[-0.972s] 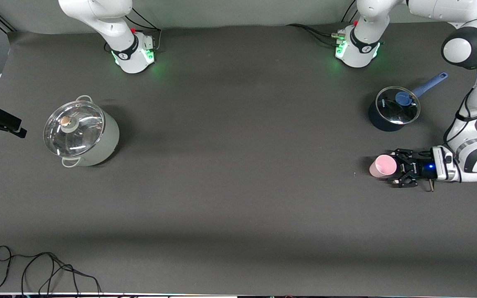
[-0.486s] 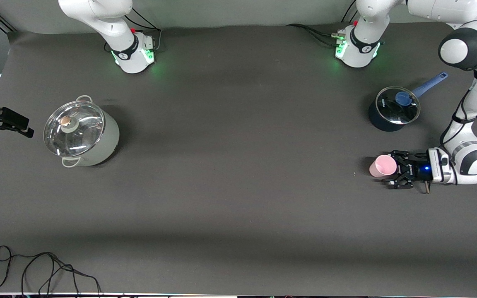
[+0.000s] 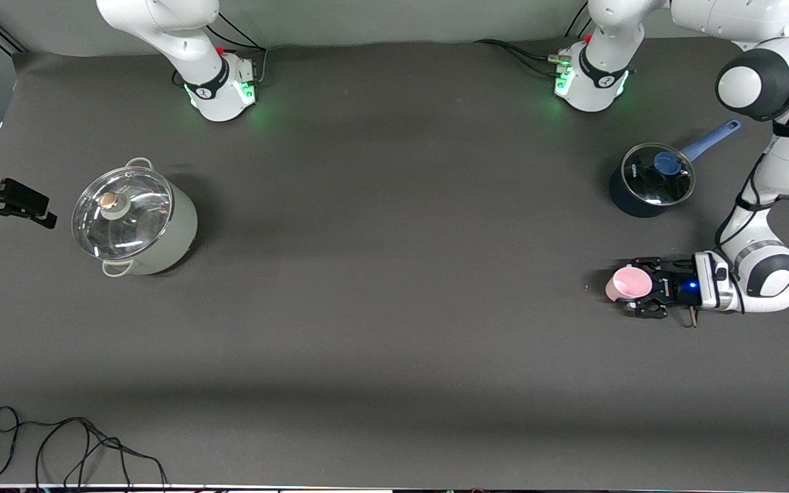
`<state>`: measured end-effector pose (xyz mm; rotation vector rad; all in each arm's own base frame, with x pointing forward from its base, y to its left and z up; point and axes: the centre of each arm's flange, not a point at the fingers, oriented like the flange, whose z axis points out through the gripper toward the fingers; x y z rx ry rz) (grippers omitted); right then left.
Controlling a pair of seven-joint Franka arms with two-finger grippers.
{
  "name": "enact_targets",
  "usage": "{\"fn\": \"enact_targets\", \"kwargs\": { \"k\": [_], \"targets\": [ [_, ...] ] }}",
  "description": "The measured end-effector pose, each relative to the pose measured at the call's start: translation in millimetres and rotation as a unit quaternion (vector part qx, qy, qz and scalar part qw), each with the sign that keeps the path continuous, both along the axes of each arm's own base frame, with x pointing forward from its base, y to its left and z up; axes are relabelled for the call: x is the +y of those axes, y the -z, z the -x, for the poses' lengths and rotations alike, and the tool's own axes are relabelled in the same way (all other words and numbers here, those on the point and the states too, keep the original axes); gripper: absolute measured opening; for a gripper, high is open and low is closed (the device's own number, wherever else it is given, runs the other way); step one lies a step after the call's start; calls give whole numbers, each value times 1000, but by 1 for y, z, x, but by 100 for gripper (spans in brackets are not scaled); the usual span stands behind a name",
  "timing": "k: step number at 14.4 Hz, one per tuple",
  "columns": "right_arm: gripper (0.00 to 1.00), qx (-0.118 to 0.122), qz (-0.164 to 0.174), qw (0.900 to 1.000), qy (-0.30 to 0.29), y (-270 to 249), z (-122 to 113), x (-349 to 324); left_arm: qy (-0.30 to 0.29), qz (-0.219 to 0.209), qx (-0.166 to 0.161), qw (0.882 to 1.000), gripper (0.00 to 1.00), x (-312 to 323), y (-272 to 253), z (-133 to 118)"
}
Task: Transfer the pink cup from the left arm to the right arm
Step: 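Carry the pink cup with the left gripper toward the right gripper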
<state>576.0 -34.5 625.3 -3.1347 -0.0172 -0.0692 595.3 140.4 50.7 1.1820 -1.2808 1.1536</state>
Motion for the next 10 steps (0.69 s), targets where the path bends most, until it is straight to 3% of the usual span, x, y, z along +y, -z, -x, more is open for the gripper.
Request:
{"fn": "enact_targets", "kwargs": {
  "k": [3,10],
  "targets": [
    [100,0,0,1000,0,0,0,0,2,1,-6,1000,70,-14,-1,-7],
    [100,1,0,1000,0,1,-1,0,22,36,-67,997,70,-117,-36,-52]
  ]
}}
